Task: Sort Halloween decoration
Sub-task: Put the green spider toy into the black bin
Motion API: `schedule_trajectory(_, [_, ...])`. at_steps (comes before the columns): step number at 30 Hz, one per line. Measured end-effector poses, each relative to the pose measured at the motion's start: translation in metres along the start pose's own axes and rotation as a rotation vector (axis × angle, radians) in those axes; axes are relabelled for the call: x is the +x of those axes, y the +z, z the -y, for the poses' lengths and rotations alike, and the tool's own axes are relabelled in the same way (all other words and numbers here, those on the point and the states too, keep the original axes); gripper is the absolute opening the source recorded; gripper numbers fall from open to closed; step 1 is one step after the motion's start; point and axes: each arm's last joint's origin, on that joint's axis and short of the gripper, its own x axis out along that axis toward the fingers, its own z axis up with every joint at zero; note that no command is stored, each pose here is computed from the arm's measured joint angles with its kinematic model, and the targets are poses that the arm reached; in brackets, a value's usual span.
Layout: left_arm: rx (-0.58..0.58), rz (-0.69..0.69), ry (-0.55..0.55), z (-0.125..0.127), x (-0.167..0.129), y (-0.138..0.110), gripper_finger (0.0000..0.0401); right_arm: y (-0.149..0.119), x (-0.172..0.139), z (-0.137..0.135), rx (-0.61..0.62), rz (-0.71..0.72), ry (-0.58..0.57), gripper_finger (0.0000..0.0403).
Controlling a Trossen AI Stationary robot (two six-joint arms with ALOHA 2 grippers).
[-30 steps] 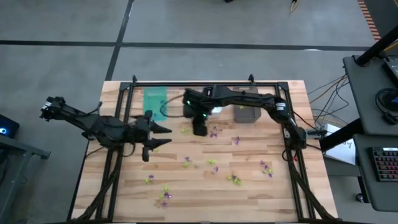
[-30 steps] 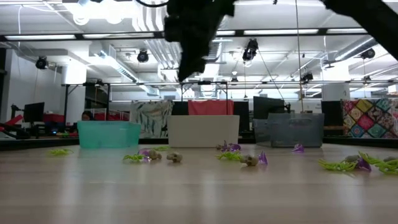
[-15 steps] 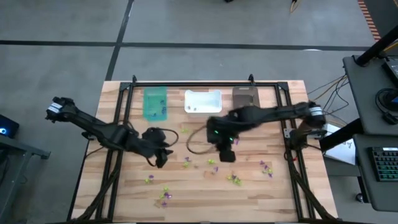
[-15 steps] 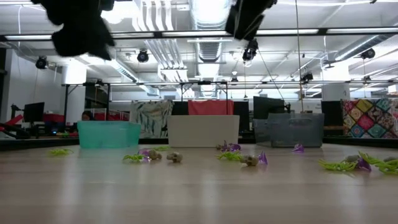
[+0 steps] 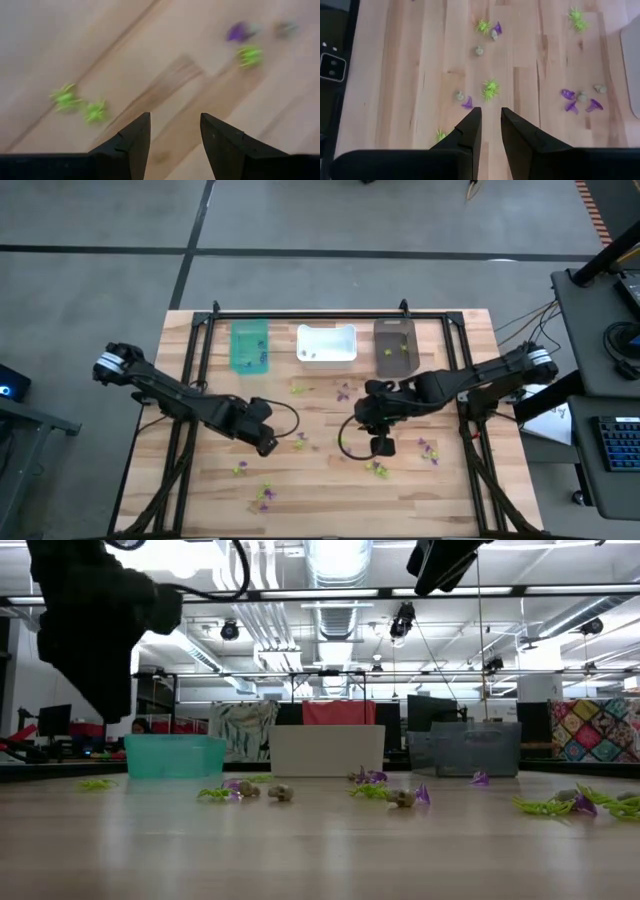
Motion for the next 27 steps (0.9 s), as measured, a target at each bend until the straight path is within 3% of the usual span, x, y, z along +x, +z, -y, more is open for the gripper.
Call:
schedule_trajectory(15, [0.007,-0.131,0.326,-0.002,0.039,-0.005,0.0145,0.0,0.01,-0.001,-0.031,0.077,0.016,0.007])
schedule_trajectory(27, [0.022,-0.117,0.382,-0.003,0.048,-0.004,0.0095,0.003,0.01,-0.001,-0.053,0.101,0.02,0.007])
